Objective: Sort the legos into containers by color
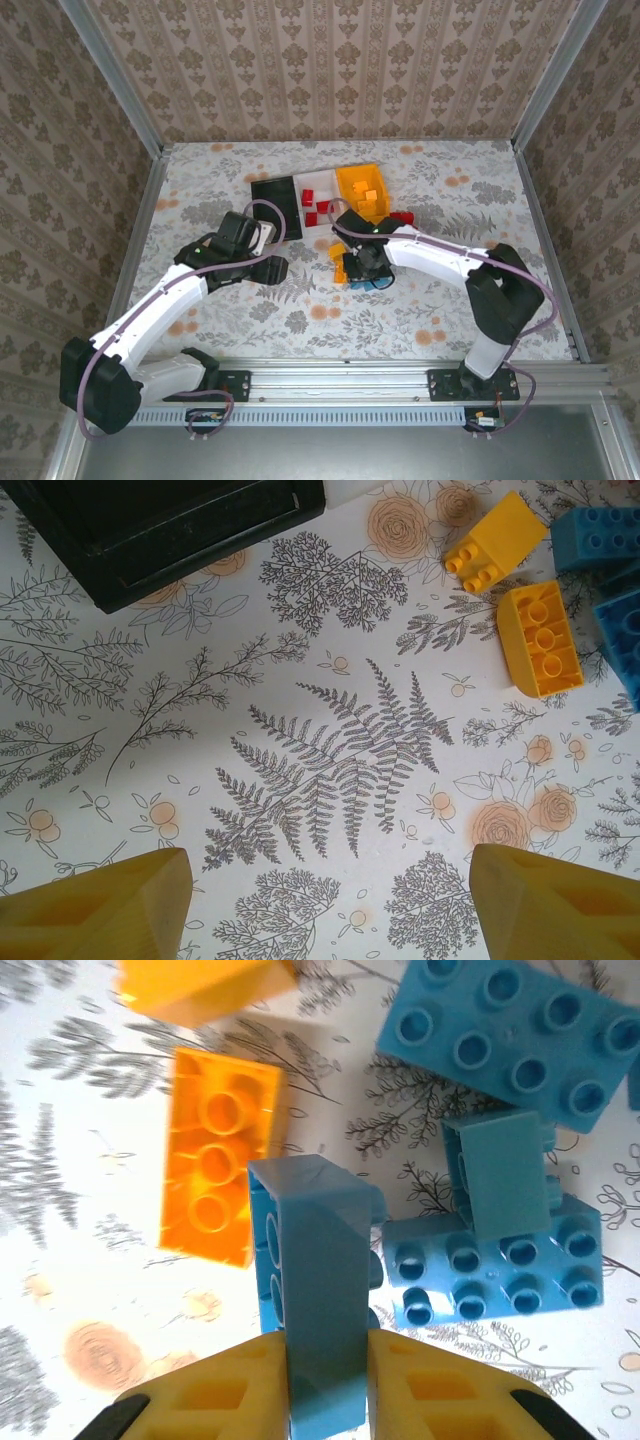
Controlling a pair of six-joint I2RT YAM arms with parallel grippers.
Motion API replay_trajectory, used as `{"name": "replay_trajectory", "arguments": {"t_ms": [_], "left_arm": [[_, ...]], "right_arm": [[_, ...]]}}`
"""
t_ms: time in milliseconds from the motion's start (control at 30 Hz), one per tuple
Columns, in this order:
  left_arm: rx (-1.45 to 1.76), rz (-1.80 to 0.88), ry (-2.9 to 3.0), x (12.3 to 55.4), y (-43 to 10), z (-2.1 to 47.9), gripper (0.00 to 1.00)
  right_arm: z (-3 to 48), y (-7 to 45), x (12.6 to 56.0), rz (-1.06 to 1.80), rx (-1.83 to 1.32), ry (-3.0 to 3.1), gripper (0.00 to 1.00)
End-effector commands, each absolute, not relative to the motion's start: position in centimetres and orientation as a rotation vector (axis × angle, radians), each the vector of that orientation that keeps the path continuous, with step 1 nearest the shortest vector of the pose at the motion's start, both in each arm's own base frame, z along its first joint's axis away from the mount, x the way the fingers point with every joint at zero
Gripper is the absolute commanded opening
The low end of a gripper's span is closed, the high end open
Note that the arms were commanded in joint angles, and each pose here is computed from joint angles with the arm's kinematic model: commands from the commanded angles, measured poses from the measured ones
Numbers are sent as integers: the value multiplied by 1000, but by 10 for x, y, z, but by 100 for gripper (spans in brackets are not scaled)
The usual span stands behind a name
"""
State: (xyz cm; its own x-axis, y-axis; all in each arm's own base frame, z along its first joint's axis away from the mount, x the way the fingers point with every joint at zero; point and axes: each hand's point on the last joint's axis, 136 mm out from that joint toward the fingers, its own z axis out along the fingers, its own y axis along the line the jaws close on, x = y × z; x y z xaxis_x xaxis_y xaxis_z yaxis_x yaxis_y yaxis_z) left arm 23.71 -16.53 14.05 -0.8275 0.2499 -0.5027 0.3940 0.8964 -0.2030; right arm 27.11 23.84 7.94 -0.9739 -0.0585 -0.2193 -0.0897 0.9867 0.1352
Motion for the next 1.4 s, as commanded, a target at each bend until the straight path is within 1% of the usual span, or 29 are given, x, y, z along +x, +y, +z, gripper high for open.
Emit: {"name": "replay_trajectory", "arguments": {"t_ms": [0, 133, 267, 400, 533, 567, 633, 700, 800, 967, 1100, 1167, 1300, 1367], "left_arm": [[428, -430, 2604, 235, -162, 142, 75], [348, -426, 2621, 236, -152, 140, 75], [273, -453, 2630, 233, -143, 140, 75], [179, -495, 2626, 231, -131, 141, 75], [166, -505, 2638, 223, -127, 139, 75], [162, -506, 2639, 222, -127, 139, 75], [158, -502, 2645, 219, -125, 139, 75], [155, -499, 2648, 219, -125, 139, 76], [153, -495, 2647, 219, -124, 140, 76], [160, -497, 2634, 224, -126, 139, 76], [242, -532, 2620, 228, -146, 139, 77], [337, -528, 2617, 228, -166, 139, 77], [507, -535, 2597, 229, -207, 139, 79], [553, -532, 2600, 231, -224, 137, 80]], "right_arm": [[118, 251, 279, 314, -114, 2837, 26], [141, 286, 297, 498, -156, 2765, 26], [161, 331, 327, 666, -205, 2687, 27], [170, 372, 364, 723, -271, 2638, 27], [161, 403, 406, 744, -292, 2610, 27], [158, 408, 416, 742, -291, 2604, 30], [150, 416, 438, 719, -284, 2596, 46], [151, 419, 453, 714, -274, 2581, 55], [168, 421, 456, 720, -290, 2543, 57], [193, 388, 433, 668, -285, 2508, 59], [197, 324, 396, 593, -200, 2499, 64], [187, 284, 376, 550, -125, 2530, 66], [151, 204, 331, 469, 46, 2633, 70], [128, 178, 307, 467, 104, 2679, 75]]}}
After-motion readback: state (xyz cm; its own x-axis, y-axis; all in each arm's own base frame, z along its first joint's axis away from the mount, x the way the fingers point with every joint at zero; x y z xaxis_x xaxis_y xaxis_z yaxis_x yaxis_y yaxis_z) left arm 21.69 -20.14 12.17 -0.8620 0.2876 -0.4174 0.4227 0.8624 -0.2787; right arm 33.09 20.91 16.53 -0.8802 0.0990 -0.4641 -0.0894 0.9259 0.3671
